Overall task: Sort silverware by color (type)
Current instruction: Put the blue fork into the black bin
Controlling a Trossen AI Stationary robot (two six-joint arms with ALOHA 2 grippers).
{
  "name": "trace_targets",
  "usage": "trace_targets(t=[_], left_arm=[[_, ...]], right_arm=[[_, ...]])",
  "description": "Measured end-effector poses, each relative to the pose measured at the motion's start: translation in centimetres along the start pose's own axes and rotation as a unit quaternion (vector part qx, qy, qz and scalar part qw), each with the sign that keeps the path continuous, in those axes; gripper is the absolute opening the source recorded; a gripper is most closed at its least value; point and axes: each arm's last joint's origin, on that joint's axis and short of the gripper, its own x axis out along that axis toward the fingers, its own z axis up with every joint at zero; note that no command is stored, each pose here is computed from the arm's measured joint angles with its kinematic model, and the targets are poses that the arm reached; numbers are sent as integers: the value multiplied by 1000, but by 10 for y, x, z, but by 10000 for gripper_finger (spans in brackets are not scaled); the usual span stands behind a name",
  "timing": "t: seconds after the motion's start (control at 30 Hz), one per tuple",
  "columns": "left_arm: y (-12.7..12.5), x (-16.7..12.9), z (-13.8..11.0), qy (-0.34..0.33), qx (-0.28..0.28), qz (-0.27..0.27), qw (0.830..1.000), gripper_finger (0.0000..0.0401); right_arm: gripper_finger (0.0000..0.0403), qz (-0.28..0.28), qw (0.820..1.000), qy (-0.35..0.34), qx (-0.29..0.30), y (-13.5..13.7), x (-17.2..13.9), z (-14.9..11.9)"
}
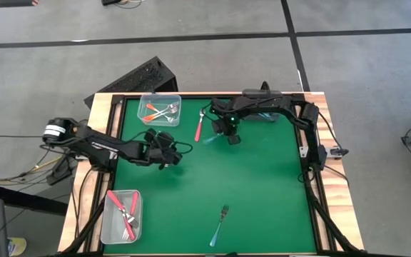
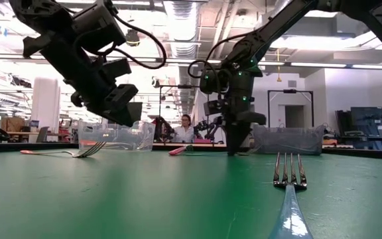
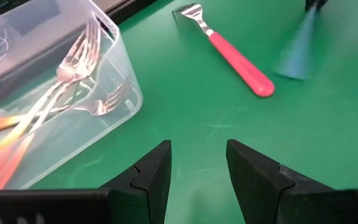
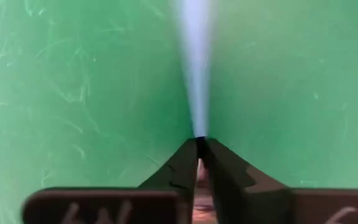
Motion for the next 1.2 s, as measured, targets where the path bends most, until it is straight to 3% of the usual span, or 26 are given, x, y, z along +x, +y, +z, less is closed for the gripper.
trace_targets(t=[0.13,0.3,0.4,0.53,0.7,0.97,1.2], left_arm=[[0,0,-1,2,-2,1,1000,141],[0,1,0,1,-3,0,1000,141],[0,1,0,3,-4,-2,1000,141],[0,1,-1,6,-9,-5,1000,141],[-1,1,-1,11,-17,-13,1000,141],[-1,0,-1,15,-19,-17,1000,141],[-1,0,-2,17,-16,-15,1000,141]], right_arm=[[16,-1,1000,6,30,1,-12,-1],[20,-15,998,-10,61,3,-45,-7],[16,-46,995,-54,75,-3,-83,-14],[14,-76,986,-85,121,-13,-119,-36],[14,-155,964,-92,194,-34,-157,-74],[14,-206,933,-45,293,-66,-166,-138],[18,-168,932,3,322,-60,-131,-172]])
